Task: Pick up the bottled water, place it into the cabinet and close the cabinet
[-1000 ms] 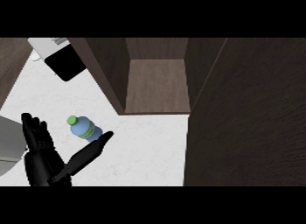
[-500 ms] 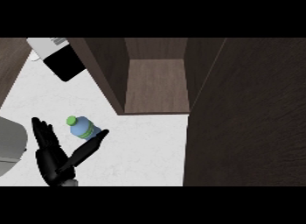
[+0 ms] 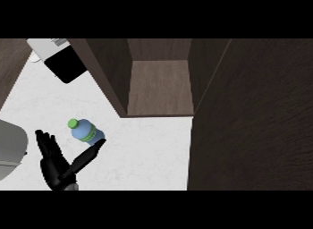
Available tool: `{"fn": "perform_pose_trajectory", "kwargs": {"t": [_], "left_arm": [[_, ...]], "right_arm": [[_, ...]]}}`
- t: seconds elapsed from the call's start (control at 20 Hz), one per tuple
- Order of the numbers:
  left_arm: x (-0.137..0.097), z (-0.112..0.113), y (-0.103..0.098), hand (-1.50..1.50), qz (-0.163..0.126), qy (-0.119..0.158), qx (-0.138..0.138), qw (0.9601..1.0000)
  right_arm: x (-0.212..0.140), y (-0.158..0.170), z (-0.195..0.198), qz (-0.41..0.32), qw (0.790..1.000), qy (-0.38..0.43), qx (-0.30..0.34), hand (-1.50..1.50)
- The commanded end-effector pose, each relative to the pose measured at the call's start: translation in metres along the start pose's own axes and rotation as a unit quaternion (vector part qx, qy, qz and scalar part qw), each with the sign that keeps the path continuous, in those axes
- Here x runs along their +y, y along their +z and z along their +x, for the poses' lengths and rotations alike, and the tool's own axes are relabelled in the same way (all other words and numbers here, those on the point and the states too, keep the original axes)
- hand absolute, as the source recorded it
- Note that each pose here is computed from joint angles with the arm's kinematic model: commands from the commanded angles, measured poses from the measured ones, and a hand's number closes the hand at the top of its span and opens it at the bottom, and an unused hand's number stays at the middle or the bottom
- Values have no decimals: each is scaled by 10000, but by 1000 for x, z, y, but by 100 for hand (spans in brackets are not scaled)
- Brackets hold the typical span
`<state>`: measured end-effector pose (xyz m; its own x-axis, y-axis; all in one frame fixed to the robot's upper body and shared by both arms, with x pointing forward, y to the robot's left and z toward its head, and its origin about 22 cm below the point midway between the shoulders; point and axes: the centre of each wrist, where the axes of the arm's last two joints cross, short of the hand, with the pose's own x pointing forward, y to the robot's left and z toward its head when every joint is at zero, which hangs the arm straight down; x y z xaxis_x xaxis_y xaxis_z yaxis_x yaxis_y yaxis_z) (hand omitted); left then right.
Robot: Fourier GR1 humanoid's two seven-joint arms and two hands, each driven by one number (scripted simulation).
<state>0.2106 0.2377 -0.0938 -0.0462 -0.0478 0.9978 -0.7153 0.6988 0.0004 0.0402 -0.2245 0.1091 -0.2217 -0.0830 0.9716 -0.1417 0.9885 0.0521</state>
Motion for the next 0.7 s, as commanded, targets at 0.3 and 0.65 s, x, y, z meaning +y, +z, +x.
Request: {"fn": "perform_pose_trajectory", "kwargs": {"t": [0.3,0.65], "left_arm": [[4,-56,0,-150,-447,864,245,9950],[-18,-70,1,150,-294,1145,82,9930]], "right_arm": [[2,8,36,64,9998,67,-186,-150],[0,11,25,12,9999,-20,-169,-150]]}}
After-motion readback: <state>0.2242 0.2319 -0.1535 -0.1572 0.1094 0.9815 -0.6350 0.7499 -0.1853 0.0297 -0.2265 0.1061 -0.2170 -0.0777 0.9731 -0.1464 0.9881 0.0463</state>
